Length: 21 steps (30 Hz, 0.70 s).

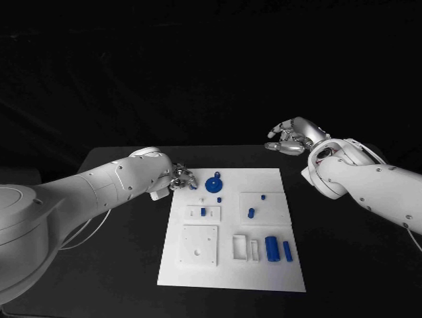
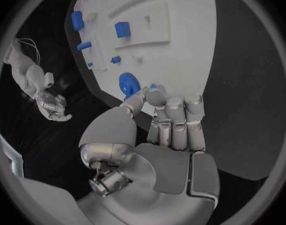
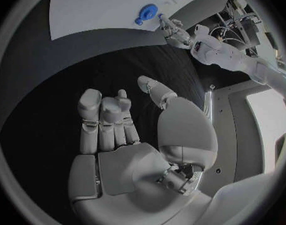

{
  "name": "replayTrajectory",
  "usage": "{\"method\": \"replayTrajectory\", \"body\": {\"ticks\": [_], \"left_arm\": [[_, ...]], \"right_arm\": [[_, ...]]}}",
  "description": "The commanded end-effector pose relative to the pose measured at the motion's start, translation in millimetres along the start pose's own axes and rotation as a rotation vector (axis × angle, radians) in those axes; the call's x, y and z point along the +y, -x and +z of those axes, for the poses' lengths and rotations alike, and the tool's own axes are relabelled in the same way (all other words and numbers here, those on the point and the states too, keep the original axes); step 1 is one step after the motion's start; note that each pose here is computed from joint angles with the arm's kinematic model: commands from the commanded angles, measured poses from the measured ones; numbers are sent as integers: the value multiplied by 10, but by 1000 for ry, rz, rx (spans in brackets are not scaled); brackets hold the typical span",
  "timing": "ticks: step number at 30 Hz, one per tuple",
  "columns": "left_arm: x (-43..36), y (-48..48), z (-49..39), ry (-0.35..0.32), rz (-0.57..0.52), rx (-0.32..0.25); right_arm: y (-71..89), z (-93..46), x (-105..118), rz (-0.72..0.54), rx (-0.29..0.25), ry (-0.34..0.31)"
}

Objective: Assemble the parts on the task board

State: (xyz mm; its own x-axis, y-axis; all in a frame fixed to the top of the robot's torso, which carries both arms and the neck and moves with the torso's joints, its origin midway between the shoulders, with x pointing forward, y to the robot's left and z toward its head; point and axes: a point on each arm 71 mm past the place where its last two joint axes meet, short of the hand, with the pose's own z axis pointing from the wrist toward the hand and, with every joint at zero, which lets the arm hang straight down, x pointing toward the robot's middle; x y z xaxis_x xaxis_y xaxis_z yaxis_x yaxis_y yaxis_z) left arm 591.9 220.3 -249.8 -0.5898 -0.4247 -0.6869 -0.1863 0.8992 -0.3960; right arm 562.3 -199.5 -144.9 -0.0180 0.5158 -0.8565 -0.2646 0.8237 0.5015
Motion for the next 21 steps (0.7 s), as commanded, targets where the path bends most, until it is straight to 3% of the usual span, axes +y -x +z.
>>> {"method": "replayTrajectory", "body": {"ticks": [1, 7, 12, 21], "left_arm": [[-19, 1, -9, -21, -39, -15], [9, -11, -62, -31, -53, -33], [82, -16, -169, -46, -68, -56], [216, 43, -439, -61, -87, -85]], "right_arm": [[-5, -1, 4, -5, 12, 8], [9, -9, -18, -7, 11, 4], [29, -20, -48, -9, 9, -1], [71, -43, -115, -13, 4, -15]]}}
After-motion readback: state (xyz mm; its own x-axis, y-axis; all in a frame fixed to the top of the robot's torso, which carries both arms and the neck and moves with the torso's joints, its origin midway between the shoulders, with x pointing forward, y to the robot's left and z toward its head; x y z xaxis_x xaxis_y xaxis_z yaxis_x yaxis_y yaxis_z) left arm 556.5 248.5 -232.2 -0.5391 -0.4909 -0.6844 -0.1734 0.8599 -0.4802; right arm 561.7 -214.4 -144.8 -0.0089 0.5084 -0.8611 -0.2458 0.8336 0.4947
